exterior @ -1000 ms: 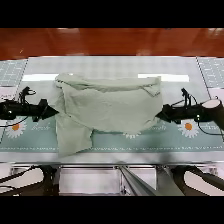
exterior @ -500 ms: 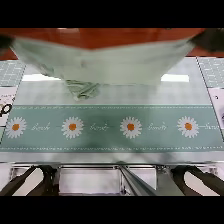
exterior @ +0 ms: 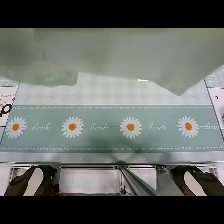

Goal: Fold the shirts.

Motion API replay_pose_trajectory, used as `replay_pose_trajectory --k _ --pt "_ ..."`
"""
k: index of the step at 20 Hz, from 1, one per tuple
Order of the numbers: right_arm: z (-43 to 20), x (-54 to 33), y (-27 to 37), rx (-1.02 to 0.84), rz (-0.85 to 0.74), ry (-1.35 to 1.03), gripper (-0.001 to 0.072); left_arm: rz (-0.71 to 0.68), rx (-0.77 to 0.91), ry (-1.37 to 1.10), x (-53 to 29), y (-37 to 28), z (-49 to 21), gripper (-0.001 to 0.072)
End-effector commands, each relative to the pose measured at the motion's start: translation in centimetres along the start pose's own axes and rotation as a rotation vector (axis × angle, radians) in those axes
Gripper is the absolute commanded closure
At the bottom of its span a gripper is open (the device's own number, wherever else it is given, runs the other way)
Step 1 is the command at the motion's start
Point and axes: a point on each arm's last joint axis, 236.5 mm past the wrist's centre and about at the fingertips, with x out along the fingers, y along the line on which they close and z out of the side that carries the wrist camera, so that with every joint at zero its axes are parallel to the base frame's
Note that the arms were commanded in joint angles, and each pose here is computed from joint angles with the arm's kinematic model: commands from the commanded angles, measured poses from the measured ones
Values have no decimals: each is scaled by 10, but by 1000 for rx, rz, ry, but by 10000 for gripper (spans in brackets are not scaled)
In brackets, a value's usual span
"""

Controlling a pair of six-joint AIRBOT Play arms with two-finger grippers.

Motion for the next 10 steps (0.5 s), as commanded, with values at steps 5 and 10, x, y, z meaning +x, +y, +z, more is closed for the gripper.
replay_pose_trajectory --k 5,10 --pt "-30 -98 -4 -58 -156 80 685 288 220 21 -99 -9 5 693" --pt "-94 -49 -14 22 -118 275 685 298 73 268 -77 32 -82 693"
